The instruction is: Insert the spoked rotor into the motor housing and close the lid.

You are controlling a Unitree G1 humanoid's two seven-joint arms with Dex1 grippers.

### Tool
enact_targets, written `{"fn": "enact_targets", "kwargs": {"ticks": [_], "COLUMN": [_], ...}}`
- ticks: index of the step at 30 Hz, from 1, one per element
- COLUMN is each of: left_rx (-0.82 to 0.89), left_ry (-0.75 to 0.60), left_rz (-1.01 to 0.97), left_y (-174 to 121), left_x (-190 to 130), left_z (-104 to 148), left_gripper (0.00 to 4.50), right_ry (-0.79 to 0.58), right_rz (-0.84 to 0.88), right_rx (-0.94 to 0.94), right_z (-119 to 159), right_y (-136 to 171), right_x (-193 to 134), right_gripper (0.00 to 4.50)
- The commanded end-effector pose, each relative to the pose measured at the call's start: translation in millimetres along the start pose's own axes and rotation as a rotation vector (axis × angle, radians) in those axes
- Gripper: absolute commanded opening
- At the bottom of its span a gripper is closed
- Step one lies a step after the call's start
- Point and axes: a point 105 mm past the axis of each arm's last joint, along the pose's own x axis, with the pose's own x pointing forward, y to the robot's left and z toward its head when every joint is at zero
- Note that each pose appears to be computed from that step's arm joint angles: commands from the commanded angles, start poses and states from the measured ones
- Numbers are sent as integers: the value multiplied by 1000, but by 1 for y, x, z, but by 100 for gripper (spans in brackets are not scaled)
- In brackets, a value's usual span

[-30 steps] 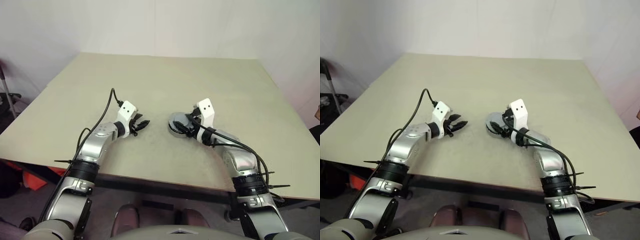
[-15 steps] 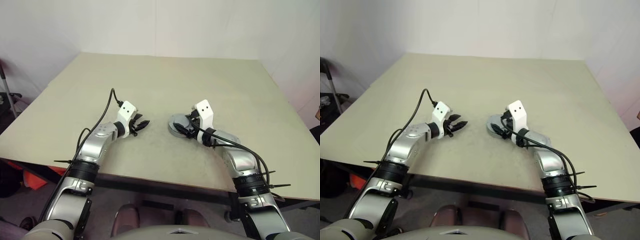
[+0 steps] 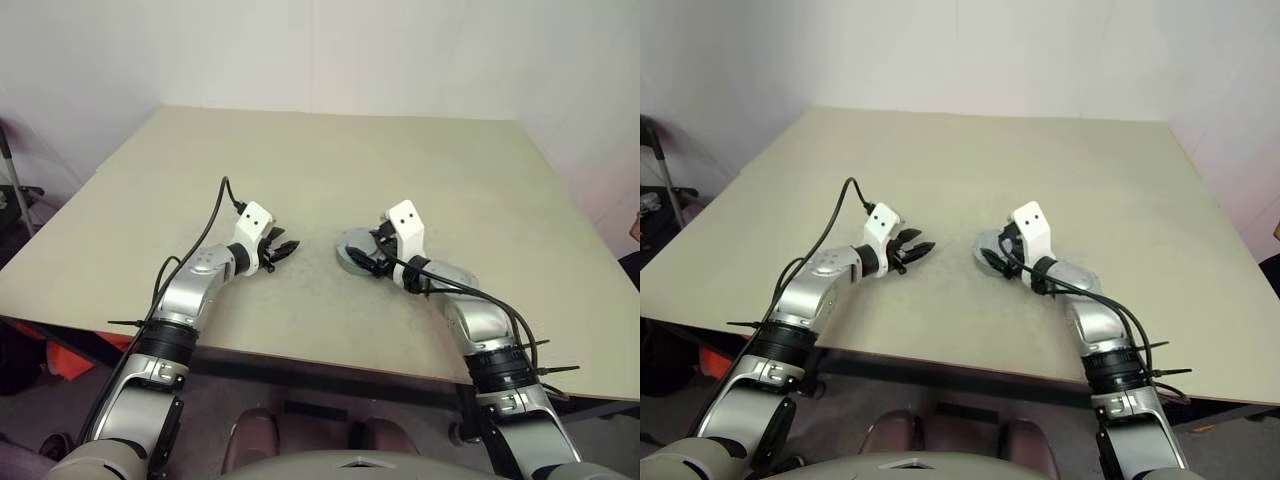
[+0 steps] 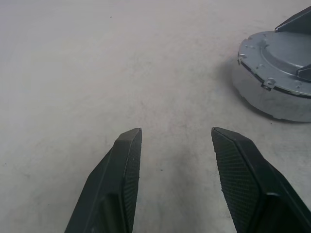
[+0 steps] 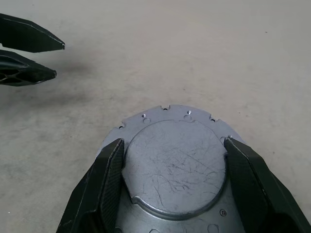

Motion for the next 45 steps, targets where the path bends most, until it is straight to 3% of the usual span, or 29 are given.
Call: {"fn": "enact_targets", "kwargs": {"ticks": [1, 10, 25, 31, 34, 39, 45], "left_rx": [31, 28, 26, -92, -169, -274, -364], "left_ry": [-38, -41, -42, -103, -131, -145, -139], "left_rz": [12, 16, 15, -60, -75, -103, -140], "left_y": [2, 3, 3, -18, -23, -25, -29], "left_x": [-3, -3, -2, 9, 16, 26, 40], "left_z": [13, 13, 14, 29, 37, 42, 44], "left_gripper": [243, 243, 243, 243, 179, 10, 4], "right_ry": [68, 153, 194, 207, 206, 204, 198], "right_rz": [-40, -13, 27, 12, 9, 4, -8], "right_rx": [-5, 10, 7, -4, -6, -8, -7], "right_z": [-14, -31, -36, -39, -39, -40, -39], "right_y": [-7, -5, 3, 1, 1, 1, -1], "right_x": [0, -4, -5, -4, -4, -5, -6], "right_gripper": [317, 317, 317, 317, 317, 317, 317]}}
